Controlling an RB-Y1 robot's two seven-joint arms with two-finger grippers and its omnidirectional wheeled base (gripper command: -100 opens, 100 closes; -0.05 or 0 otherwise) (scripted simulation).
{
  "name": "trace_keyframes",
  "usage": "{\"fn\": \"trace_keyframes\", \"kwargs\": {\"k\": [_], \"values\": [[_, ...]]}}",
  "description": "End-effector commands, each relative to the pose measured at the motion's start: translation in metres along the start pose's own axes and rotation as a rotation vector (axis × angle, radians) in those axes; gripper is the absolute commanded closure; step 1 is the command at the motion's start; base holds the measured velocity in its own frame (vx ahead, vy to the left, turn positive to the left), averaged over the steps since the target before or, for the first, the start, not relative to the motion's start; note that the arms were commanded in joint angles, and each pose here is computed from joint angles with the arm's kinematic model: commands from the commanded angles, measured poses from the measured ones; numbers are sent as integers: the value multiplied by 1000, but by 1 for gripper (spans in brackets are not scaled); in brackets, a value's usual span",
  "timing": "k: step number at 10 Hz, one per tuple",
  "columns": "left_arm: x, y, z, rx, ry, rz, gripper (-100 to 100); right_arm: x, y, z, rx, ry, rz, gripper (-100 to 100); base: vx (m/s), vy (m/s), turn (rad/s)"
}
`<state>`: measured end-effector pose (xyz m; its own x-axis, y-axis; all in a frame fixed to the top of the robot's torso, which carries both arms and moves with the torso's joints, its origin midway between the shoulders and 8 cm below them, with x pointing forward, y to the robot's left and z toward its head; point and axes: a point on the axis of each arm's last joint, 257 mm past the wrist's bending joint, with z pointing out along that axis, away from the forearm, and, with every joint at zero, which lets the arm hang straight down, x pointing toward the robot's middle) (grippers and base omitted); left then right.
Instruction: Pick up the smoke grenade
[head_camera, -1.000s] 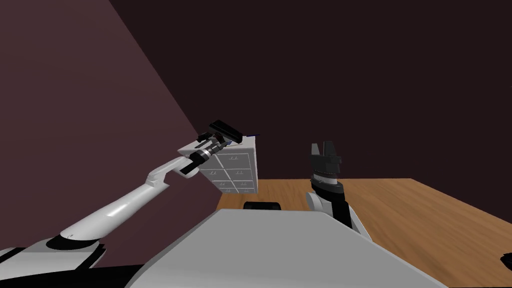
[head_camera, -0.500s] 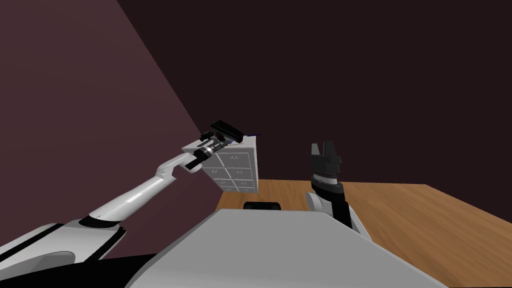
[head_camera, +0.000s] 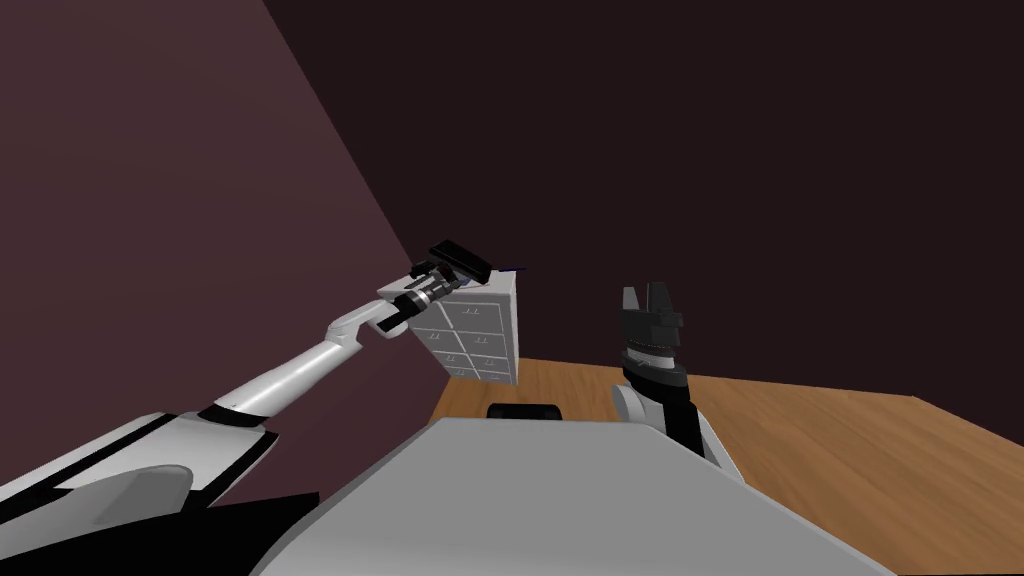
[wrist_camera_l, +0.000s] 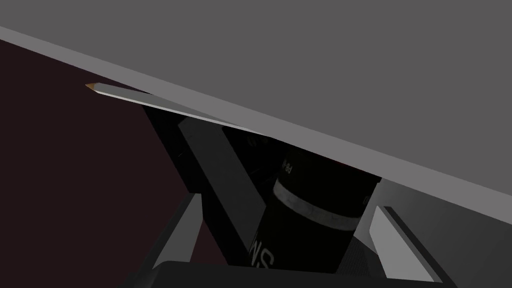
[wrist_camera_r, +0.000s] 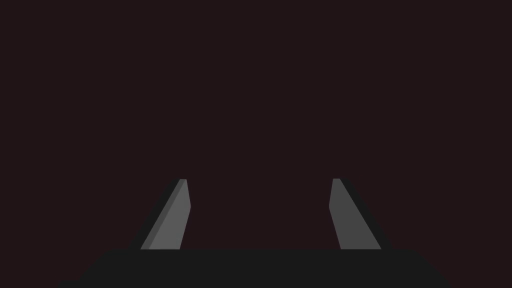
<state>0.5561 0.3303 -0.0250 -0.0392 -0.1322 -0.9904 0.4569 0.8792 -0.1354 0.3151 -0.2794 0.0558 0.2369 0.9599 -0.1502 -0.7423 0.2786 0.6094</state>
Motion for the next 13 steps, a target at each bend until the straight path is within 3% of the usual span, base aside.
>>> {"fn": "trace_keyframes", "kwargs": {"k": [1, 2, 3, 4, 5, 7, 8, 9, 11, 12, 13], "values": [[7, 2, 7, 15, 23, -2, -100, 0, 0, 0, 0, 0, 0, 0, -22, -63, 188], [5, 5, 12, 12, 22, 4, -100, 0, 0, 0, 0, 0, 0, 0, -8, -35, -7], [-12, -1, 19, 27, -4, 18, -100, 0, 0, 0, 0, 0, 0, 0, 2, -9, -40], [2, -2, 23, 55, 35, 13, -100, 0, 0, 0, 0, 0, 0, 0, -18, -34, 222], [3, -1, 27, 60, 43, 18, -100, 0, 0, 0, 0, 0, 0, 0, -25, -63, 195], [-20, -1, 37, 64, 12, 40, -100, 0, 0, 0, 0, 0, 0, 0, -1, -28, -11], [-6, -1, 39, 90, 52, 35, -100, 0, 0, 0, 0, 0, 0, 0, -7, -49, 280], [-6, 1, 43, 91, 61, 43, -100, 0, 0, 0, 0, 0, 0, 0, -16, -68, 163], [-30, -1, 53, 96, 29, 66, -100, 0, 0, 0, 0, 0, 0, 0, -13, -19, -20], [-19, 0, 50, 92, 43, 57, -100, 0, 0, 0, 0, 0, 0, 0, -7, 1, 4], [-19, -1, 51, 93, 43, 58, 100, 0, 0, 0, 0, 0, 0, 0, 0, 0, 0]]}}
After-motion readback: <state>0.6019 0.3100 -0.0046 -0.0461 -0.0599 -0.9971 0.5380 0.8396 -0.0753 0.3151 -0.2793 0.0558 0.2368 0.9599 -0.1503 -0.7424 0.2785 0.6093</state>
